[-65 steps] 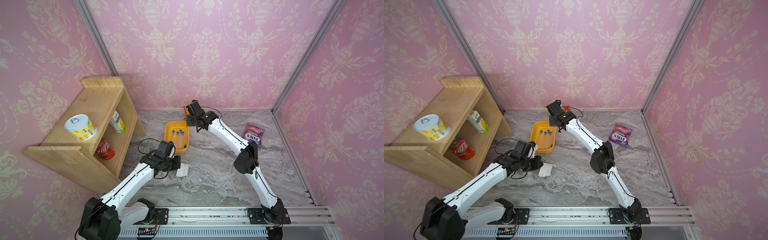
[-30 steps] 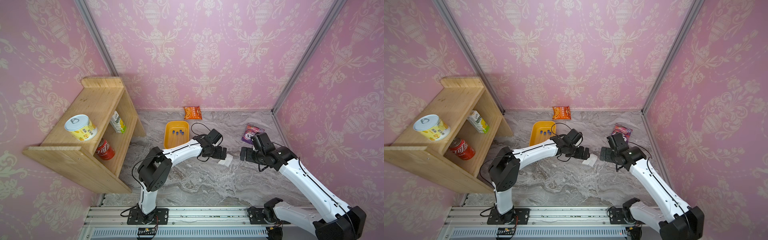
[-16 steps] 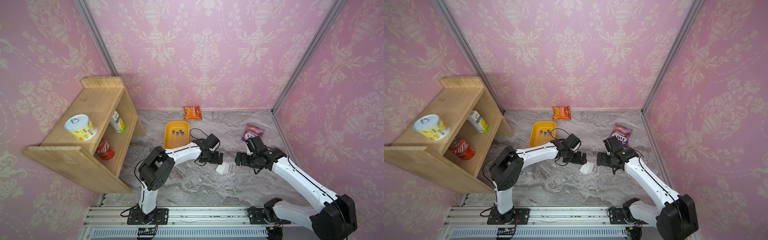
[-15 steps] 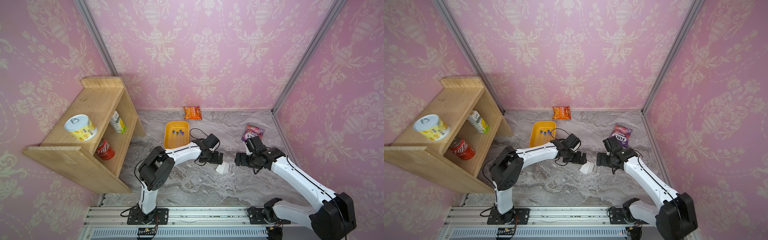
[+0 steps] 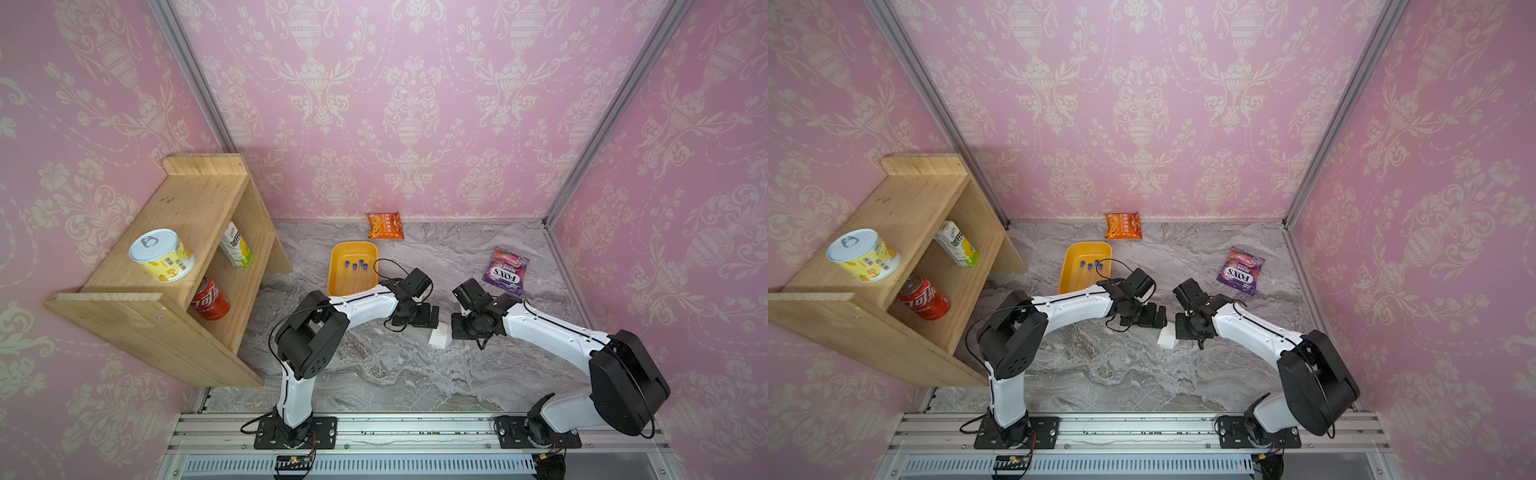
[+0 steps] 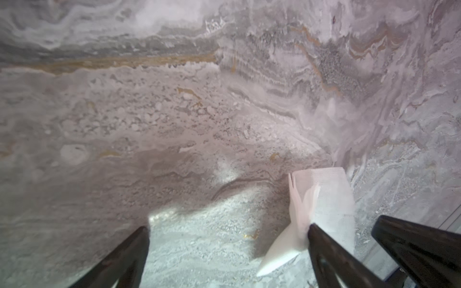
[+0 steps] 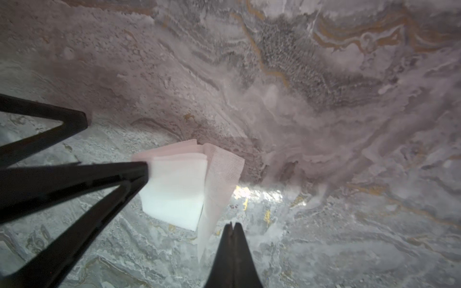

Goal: Wipe the exteriors of test tubes
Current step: Place the cleaning item at the center of the board.

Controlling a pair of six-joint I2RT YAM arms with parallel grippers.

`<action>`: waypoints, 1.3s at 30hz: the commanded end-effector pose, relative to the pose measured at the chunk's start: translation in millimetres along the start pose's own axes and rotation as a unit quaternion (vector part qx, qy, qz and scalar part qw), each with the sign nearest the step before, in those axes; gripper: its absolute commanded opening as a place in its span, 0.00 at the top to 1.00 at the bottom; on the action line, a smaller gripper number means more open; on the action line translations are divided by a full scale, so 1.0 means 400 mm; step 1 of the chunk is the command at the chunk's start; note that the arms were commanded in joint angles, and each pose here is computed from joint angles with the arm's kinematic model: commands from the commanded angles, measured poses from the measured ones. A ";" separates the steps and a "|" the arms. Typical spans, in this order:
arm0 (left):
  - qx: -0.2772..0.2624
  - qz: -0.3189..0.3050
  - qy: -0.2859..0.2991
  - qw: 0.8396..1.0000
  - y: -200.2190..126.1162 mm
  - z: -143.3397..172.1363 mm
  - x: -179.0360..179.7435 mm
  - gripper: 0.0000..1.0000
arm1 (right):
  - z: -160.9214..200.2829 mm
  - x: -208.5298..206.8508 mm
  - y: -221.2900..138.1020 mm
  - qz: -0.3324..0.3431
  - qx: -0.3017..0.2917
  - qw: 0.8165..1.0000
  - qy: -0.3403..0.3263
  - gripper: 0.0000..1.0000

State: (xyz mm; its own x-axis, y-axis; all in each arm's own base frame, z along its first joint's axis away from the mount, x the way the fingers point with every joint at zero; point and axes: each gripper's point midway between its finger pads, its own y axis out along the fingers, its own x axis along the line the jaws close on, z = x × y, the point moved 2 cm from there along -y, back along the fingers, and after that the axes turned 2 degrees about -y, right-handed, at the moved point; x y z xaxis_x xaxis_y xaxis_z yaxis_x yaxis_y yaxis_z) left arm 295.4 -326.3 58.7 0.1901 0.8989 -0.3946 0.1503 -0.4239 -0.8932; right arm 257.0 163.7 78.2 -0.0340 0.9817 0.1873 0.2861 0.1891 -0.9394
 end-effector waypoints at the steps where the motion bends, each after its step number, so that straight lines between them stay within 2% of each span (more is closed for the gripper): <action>1: 0.007 -0.022 0.000 1.000 0.022 0.011 0.030 0.01 | -0.002 0.030 0.028 -0.026 0.006 0.999 0.023 1.00; 16: 0.009 -0.023 -0.006 1.000 0.027 0.015 0.044 0.01 | -0.034 0.098 0.095 -0.055 0.025 0.998 0.031 1.00; 27: 0.007 -0.023 -0.013 1.000 0.010 0.029 0.058 0.01 | -0.033 0.061 0.123 0.026 0.034 0.996 0.075 1.00; 39: -0.079 0.000 -0.024 0.997 -0.200 0.009 0.084 0.01 | -0.051 0.058 0.131 0.054 0.042 0.995 0.078 1.00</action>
State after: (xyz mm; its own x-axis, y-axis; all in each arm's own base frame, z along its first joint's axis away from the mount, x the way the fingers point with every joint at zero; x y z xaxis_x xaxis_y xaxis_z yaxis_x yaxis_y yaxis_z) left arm 290.5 -273.7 98.8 0.1445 0.8971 -0.4175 0.2645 -0.4417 -0.8573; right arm 295.0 203.5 40.3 0.1274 0.9760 0.1768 0.2165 0.1466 -0.9652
